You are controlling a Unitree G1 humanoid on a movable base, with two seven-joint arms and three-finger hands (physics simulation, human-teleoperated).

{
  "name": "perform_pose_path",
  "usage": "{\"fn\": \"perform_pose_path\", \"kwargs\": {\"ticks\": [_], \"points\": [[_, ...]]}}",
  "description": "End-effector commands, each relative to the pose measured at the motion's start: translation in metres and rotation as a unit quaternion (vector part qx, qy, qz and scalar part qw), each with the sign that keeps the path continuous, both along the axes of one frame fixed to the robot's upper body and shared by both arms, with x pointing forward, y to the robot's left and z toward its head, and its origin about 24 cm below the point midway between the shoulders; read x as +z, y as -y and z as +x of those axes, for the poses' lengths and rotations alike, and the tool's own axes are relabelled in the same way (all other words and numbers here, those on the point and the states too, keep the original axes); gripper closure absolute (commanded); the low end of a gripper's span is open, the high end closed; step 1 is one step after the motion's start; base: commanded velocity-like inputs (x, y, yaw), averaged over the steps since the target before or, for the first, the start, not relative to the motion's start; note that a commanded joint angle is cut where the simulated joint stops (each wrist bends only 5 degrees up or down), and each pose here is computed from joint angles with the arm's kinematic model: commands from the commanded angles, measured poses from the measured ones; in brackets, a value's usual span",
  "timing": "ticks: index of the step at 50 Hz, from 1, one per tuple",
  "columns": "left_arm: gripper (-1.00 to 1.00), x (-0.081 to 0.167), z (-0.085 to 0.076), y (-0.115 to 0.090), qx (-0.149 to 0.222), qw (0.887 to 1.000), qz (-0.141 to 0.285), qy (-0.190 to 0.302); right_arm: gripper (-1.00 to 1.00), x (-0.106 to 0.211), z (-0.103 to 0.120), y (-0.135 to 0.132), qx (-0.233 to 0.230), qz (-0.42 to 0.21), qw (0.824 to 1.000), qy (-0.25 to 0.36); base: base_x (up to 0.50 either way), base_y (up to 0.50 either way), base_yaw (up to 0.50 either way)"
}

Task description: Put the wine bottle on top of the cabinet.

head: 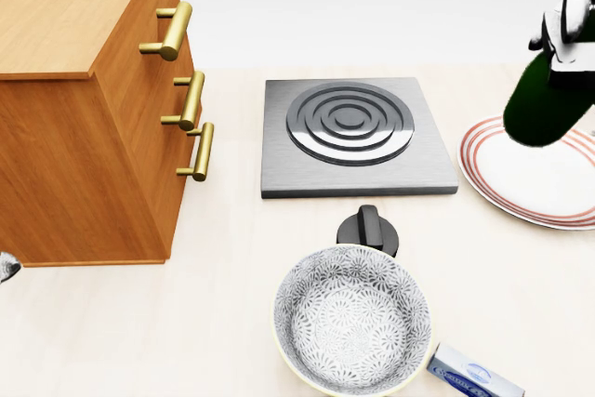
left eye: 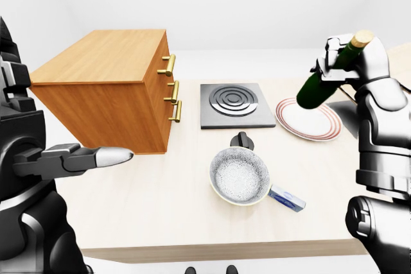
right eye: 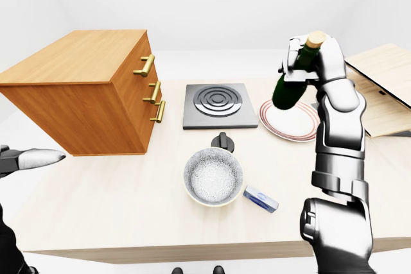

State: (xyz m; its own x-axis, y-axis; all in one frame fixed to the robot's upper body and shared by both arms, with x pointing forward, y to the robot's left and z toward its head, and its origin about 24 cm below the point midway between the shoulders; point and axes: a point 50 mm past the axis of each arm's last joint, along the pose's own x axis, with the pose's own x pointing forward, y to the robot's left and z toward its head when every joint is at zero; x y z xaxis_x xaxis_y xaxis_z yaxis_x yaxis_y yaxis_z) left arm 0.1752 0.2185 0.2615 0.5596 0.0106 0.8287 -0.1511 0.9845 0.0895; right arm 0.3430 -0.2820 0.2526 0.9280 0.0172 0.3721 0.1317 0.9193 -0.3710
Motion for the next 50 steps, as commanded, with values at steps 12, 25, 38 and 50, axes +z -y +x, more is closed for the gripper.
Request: {"fn": "perform_pose_path", "kwargs": {"ticks": [12, 25, 38, 50], "points": [[-1.00, 0.060, 0.079, 0.062, -0.137, 0.989, -0.035, 0.043, 1.00, 0.046, 0.020, -0.053, 0.074, 0.025, 0.995, 0.063, 0.00, 0.00, 0.00], [-1.00, 0.064, 0.089, 0.096, -0.182, 0.982, -0.035, 0.034, 1.00, 0.050, 0.010, -0.073, 0.106, 0.012, 0.990, 0.094, 0.00, 0.00, 0.00], [-1.00, 0.073, 0.084, 0.118, -0.220, 0.973, -0.038, 0.051, 1.00, 0.056, 0.001, -0.088, 0.132, 0.003, 0.984, 0.120, 0.00, 0.00, 0.00], [-1.00, 0.042, 0.104, 0.137, -0.220, 0.975, -0.008, -0.028, 1.00, 0.073, -0.006, -0.100, 0.151, -0.011, 0.977, 0.151, 0.00, 0.00, 0.00]]}}
